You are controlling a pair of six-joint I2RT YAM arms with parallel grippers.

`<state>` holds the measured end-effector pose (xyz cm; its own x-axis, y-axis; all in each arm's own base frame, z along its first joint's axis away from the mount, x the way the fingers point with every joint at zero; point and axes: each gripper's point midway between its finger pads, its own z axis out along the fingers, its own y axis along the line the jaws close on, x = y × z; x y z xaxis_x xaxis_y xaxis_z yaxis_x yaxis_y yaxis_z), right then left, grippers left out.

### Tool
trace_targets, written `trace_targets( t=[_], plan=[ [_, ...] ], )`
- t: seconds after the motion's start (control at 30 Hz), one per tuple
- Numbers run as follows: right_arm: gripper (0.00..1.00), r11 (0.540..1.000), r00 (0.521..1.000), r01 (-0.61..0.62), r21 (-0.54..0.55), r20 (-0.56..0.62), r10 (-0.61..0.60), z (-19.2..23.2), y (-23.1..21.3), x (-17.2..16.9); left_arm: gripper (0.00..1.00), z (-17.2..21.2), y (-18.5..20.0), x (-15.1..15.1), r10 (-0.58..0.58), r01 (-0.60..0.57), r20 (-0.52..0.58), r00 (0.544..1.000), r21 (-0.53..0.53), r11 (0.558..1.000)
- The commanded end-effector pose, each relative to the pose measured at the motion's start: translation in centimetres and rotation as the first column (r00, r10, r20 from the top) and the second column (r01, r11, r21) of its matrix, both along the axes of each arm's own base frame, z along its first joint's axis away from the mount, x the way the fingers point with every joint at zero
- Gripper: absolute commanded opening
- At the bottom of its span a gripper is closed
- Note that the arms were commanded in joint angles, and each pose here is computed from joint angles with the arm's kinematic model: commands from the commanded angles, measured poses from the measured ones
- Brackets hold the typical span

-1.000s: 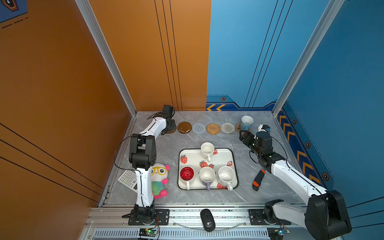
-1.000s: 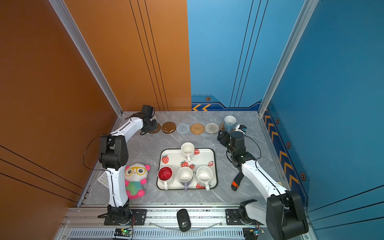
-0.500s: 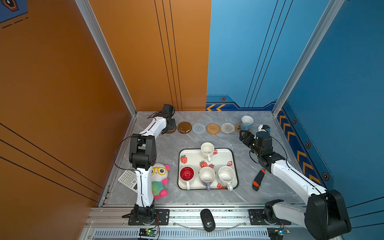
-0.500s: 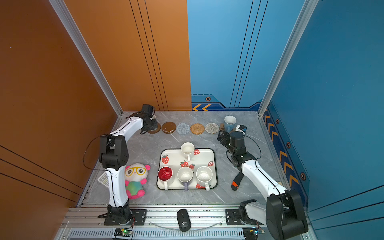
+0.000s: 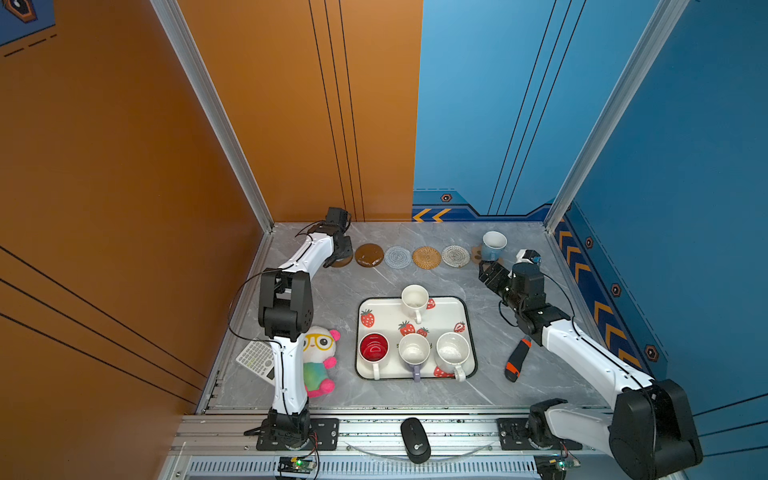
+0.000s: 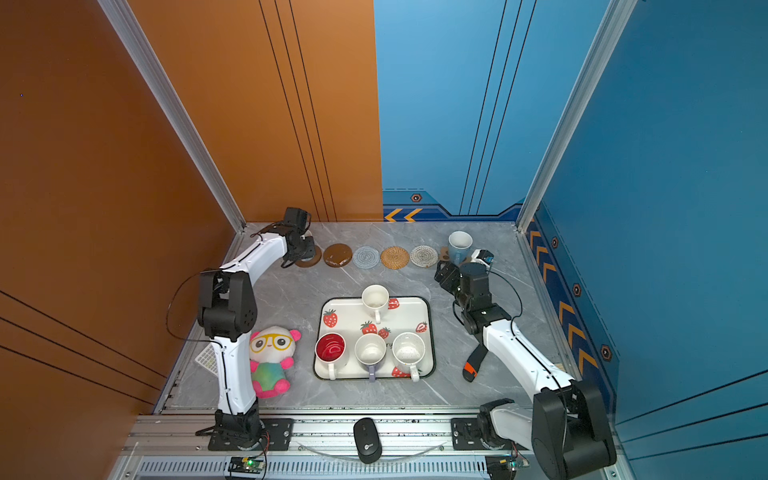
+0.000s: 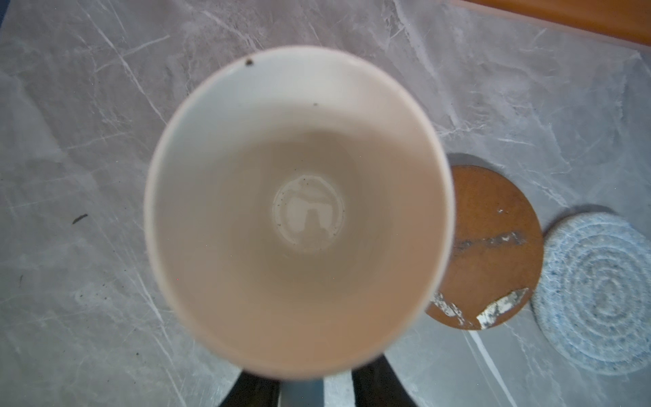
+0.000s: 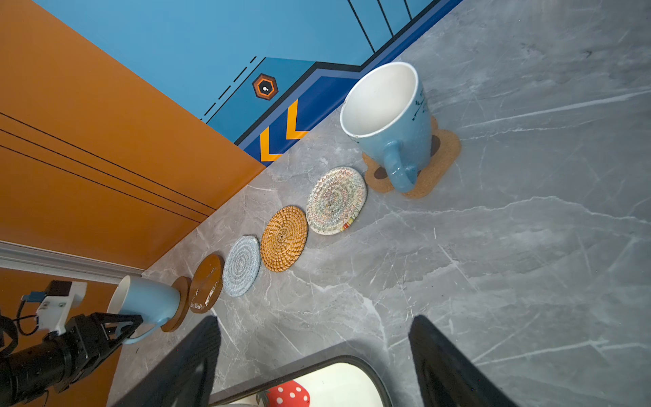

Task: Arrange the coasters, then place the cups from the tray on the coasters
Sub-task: 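Lower the held mug onto the brown wooden coaster with the left gripper, then open the left gripper and raise it away from the placed mug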

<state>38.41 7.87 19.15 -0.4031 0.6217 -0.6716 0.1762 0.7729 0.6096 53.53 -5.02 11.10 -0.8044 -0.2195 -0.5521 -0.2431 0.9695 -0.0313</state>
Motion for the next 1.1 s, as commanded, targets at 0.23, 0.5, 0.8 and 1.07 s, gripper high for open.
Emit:
trace_targets(
  t=[0.23, 0.5, 0.8, 1.07],
  plan=[
    [0.83, 0.999, 0.999, -0.022, 0.026, 0.043, 0.021, 2.1, 0.5, -0.3, 0.39, 8.7, -2.4, -3.1, -0.068, 0.054, 0.159, 0.985, 0.088, 0.995],
    [0.83, 0.999, 0.998, -0.035, 0.022, 0.06, 0.034, 3.3, 1.3, -1.0, 0.4, 12.8, -6.2, -6.6, -0.14, 0.129, 0.296, 0.945, 0.058, 0.99],
    [0.83, 0.99, 0.988, -0.139, -0.023, 0.057, 0.14, 5.0, 5.2, -1.0, 0.47, 16.1, -11.8, -12.6, -0.213, 0.229, 0.453, 0.866, 0.019, 0.973],
    [0.83, 0.946, 0.955, -0.287, -0.148, 0.035, 0.295, 8.3, 9.0, -2.2, 0.52, 14.0, -12.8, -16.7, -0.221, 0.257, 0.478, 0.85, -0.009, 0.966]
  ],
)
